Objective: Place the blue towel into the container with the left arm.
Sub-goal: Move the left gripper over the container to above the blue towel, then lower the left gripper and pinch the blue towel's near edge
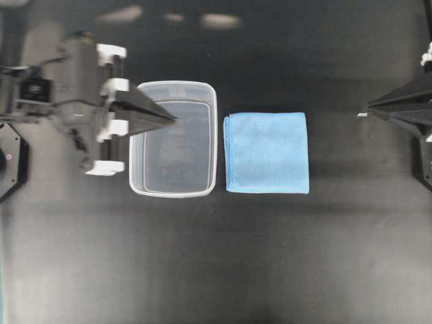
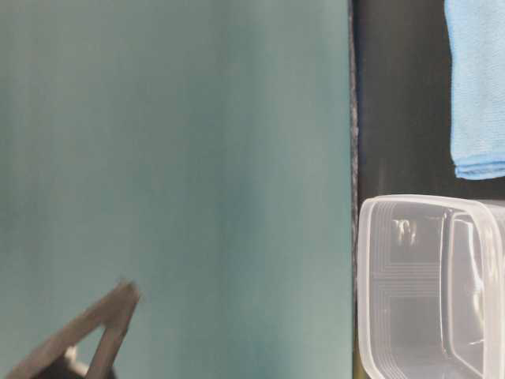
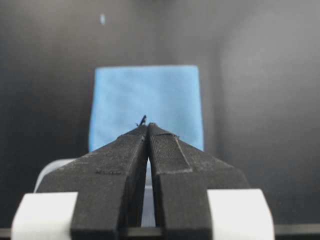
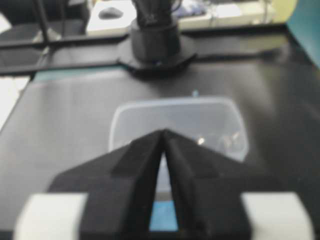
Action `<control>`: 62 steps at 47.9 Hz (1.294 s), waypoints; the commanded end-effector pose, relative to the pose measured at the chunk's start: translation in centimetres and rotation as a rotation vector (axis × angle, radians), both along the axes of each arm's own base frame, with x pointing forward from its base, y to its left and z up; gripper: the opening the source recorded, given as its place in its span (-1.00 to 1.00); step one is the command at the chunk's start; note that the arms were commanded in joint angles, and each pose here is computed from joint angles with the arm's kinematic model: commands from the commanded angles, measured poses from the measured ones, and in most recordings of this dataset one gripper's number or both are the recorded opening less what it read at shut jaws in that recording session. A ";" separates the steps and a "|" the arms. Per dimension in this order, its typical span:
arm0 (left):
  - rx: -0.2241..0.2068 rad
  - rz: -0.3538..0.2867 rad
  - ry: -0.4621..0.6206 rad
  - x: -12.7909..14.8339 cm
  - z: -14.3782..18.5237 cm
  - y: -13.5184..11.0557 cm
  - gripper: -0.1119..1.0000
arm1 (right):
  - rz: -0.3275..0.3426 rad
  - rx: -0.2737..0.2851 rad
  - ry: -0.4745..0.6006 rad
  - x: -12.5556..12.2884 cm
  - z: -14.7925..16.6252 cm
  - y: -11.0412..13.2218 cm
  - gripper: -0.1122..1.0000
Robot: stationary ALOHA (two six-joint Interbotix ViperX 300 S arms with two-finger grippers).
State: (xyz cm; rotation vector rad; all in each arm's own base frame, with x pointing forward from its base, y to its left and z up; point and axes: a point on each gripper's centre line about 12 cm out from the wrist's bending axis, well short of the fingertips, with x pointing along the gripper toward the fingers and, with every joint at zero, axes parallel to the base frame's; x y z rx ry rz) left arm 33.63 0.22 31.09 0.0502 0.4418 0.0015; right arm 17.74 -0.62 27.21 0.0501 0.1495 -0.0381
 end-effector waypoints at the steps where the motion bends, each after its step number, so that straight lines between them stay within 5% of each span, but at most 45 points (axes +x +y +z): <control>1: 0.001 0.002 0.001 2.2 1.4 0.0 -0.79 | -0.016 0.020 -0.005 -0.2 0.3 -0.2 -0.49; 9: 0.008 0.010 0.135 5.5 1.0 0.3 -0.78 | -0.033 0.043 0.015 -0.8 -0.1 -0.4 0.34; 13: 0.013 0.015 0.201 6.8 0.6 0.5 -0.78 | -0.034 0.050 0.019 -0.9 -0.2 -0.4 0.61; 18: 0.031 0.006 0.255 8.7 0.1 0.6 -0.65 | -0.037 0.058 -0.006 -1.2 0.2 -0.4 0.59; 30: 0.033 0.009 0.389 13.9 -3.0 0.9 0.59 | -0.034 0.059 -0.043 -1.9 0.7 -0.4 0.56; 34: 0.032 0.015 0.467 15.4 -4.4 1.1 0.82 | -0.034 0.060 -0.049 -2.0 0.8 -0.3 0.56; 40: 0.035 0.013 0.588 17.5 -7.7 1.2 0.82 | -0.034 0.060 -0.057 -2.1 0.9 -0.3 0.56; 62: 0.033 0.010 0.717 21.0 -17.2 1.4 0.82 | -0.035 0.059 -0.067 -2.1 0.9 -0.4 0.56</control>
